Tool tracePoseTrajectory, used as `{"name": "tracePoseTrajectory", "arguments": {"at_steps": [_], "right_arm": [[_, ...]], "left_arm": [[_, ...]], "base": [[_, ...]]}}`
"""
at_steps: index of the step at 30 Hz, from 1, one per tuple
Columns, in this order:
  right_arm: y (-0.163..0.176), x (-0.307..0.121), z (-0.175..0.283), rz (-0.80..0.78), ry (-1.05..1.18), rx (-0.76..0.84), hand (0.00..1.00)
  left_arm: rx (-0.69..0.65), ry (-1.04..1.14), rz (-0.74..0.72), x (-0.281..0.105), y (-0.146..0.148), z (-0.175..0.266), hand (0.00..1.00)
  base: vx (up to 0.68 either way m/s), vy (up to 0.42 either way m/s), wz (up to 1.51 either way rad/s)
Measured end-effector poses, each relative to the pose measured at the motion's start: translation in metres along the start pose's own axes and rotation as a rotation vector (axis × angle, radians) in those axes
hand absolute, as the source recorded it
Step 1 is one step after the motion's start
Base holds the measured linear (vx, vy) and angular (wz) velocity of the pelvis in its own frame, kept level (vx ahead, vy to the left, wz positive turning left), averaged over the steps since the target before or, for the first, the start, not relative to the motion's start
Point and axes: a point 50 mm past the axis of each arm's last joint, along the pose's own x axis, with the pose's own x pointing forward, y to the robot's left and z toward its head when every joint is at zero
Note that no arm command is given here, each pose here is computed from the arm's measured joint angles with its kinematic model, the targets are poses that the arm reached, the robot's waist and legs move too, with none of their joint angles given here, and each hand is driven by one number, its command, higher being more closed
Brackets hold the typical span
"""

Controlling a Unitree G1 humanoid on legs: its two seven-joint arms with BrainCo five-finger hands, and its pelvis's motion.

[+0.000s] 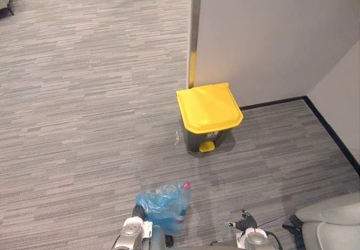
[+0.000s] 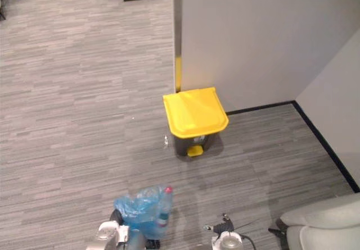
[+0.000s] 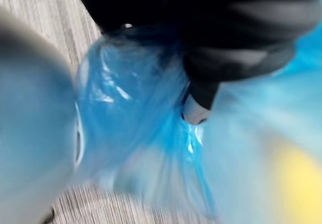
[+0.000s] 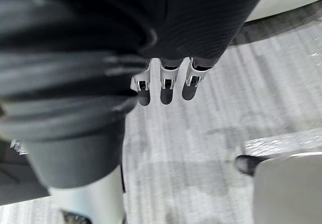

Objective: Gather rubbish on tea table into small bin, then transfer packed bag to large trash can.

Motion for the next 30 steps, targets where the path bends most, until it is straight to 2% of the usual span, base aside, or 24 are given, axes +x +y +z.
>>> {"name": "tracePoseTrajectory", "arguments": {"at_steps": [3, 9, 14, 15, 18, 21, 30], "right_arm": [[0.003, 0.001, 0.004, 0.011, -0.012, -0.002, 0.0], [0.004, 0.004, 0.021, 0.018, -0.063, -0.025, 0.0], [-0.013, 0.006, 0.012, -0.031, -0.026, -0.015, 0.0], [-0.015, 0.004, 0.005, -0.037, -0.004, -0.011, 0.0], [-0.013, 0.001, -0.004, -0.032, 0.013, -0.019, 0.0], [-0.01, 0.002, 0.006, -0.027, -0.026, -0.001, 0.0], [-0.01, -0.001, -0.014, -0.03, 0.047, 0.021, 0.0]], "left_arm": [[0.06, 0.009, 0.016, 0.001, 0.012, 0.0, 1.0], [0.082, -0.011, 0.064, 0.004, 0.029, 0.008, 1.0], [0.076, 0.008, 0.036, 0.003, 0.017, 0.004, 1.0], [0.04, 0.001, 0.036, 0.004, 0.014, 0.007, 1.0], [-0.022, -0.012, 0.017, 0.002, 0.0, 0.007, 1.0], [-0.038, -0.006, -0.005, 0.0, -0.009, 0.004, 1.0], [0.025, 0.046, 0.017, -0.001, 0.006, -0.009, 1.0]], "base": [[0.47, 0.1, -0.06], [0.33, -0.109, 0.06], [0.37, -0.185, 0.17], [0.3, -0.109, 0.46], [0.27, -0.021, 0.13], [0.15, 0.086, -0.14], [0.12, 0.134, -0.08]]}}
